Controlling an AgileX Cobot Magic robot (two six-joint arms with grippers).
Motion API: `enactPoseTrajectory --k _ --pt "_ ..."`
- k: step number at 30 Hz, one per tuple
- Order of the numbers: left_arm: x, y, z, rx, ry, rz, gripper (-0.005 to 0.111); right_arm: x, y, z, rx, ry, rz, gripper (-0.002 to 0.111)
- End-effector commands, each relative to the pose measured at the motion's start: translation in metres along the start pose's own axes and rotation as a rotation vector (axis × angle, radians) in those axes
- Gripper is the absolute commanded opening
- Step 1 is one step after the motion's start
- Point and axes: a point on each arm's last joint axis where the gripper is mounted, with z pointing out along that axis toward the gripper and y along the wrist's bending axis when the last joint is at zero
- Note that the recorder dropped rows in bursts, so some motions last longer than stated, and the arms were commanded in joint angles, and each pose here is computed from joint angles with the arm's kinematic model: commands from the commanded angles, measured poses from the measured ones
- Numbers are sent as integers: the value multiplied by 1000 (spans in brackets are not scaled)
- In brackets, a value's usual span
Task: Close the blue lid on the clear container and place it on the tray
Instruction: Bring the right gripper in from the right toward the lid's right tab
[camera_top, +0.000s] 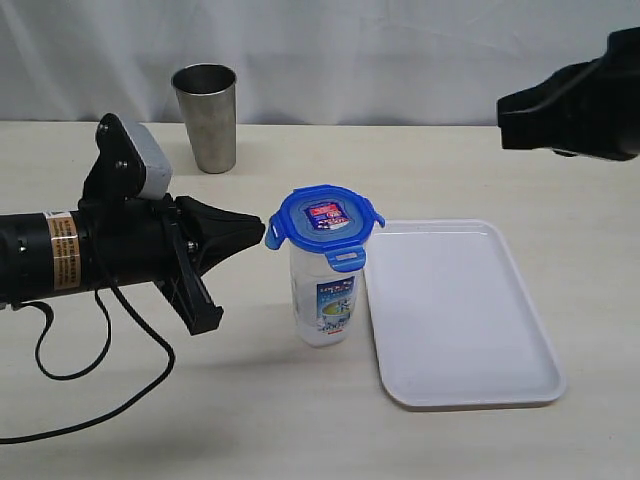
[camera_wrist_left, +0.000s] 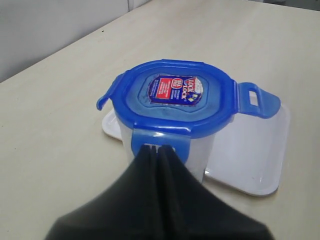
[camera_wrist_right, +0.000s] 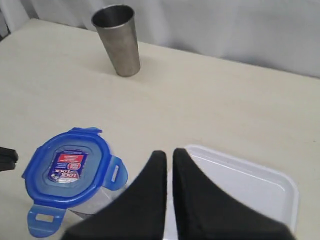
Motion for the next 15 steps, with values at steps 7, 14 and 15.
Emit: enactPoseTrajectory --k 7,14,15 --pt "3 -3 0 26 18 25 0 8 -67 52 -455 -104 125 4" --pt "1 -4 0 38 0 25 0 49 -80 90 -543 -206 45 4" --pt "1 -4 0 38 0 25 0 54 -79 94 -586 -214 33 4"
